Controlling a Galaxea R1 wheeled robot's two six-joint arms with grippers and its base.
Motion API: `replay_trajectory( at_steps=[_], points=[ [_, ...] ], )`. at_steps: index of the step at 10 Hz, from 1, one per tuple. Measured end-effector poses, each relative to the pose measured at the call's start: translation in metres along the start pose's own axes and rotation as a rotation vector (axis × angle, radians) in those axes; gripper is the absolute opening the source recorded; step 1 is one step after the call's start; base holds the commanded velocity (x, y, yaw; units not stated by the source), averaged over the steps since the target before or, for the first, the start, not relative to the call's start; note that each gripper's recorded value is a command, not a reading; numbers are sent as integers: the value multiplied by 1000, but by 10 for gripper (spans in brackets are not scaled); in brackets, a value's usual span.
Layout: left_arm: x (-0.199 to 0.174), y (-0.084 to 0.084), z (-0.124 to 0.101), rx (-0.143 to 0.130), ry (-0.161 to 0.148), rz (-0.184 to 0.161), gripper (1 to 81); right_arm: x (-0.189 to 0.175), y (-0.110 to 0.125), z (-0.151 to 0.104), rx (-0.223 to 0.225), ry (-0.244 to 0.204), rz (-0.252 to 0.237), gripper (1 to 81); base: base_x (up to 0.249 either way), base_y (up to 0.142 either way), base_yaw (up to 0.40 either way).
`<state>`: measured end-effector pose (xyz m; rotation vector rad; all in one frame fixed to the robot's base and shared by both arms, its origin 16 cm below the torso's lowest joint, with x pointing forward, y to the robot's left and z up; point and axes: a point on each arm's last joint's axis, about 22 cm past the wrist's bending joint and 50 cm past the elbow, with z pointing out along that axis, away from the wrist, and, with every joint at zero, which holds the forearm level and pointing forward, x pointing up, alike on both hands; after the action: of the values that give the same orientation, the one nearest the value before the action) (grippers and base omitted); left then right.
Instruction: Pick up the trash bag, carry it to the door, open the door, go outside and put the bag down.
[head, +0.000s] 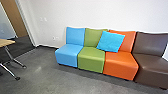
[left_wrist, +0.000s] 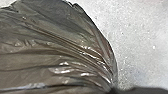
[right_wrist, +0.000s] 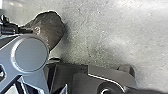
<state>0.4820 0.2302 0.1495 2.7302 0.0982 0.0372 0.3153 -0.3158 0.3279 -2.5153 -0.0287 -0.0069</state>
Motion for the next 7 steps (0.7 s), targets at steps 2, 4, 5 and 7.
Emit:
replay_trajectory(
  at_steps=[2,4,5,7],
  points=[
    [-12,0,-21,8,-4,-3,10,-4,-8,-3,-5,3,2,811,0,0,0],
    [-37,4,-30,5,-35,6,10,-11,-28,11,21,-18,12,811,0,0,0],
    [-55,7,-33,1,-60,16,10,-21,-35,19,30,-29,27,811,0,0,0],
    [-106,10,-38,-7,-126,35,10,-43,-25,20,-7,-54,74,811,0,0,0]
  ],
)
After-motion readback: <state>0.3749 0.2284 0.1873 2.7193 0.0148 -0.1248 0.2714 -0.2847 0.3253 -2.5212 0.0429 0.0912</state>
